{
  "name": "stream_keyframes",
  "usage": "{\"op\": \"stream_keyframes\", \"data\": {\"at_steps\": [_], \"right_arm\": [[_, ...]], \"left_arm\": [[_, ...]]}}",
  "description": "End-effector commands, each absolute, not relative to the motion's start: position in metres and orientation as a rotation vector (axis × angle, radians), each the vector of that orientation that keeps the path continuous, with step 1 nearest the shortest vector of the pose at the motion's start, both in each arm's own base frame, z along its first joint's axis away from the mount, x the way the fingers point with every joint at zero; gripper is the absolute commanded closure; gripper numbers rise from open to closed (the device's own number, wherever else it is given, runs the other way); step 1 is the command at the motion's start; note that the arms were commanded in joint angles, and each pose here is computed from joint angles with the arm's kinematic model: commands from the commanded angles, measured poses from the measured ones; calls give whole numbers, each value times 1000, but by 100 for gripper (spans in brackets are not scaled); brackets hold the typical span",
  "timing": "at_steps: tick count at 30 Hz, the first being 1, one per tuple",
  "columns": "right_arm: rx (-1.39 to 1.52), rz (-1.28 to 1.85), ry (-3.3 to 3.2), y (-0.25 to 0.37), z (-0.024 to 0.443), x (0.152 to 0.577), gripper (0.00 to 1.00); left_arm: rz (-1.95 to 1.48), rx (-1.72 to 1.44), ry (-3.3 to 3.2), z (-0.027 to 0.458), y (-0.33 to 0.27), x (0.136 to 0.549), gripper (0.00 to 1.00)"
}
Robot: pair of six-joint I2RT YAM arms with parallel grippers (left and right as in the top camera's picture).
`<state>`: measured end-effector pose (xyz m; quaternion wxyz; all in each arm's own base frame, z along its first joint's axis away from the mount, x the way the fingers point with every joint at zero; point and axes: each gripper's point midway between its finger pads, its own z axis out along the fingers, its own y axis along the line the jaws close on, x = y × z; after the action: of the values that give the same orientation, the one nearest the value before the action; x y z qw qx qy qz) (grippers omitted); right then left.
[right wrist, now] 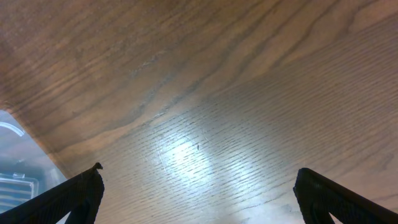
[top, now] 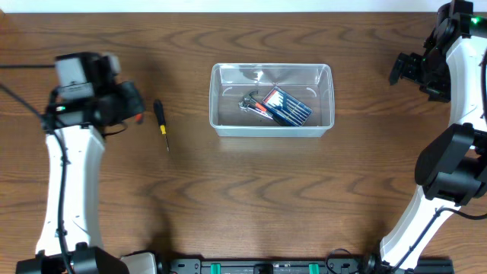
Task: Pack container
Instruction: 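Lift the pliers and carry them over the container with left gripper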
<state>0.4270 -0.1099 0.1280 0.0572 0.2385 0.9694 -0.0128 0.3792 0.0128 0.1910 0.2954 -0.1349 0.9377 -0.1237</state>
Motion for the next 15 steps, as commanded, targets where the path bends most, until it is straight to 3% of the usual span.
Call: {"op": "stream_keyframes", "data": {"at_steps": [1, 15], "right_arm": [[748, -37, 2931, -110, 128, 428, 1], [747, -37, 2931, -109, 128, 428, 1]], "left_arm": [[-405, -241, 2459, 203, -31, 386, 89], [-601, -40, 2266, 242, -136, 410, 89]]}}
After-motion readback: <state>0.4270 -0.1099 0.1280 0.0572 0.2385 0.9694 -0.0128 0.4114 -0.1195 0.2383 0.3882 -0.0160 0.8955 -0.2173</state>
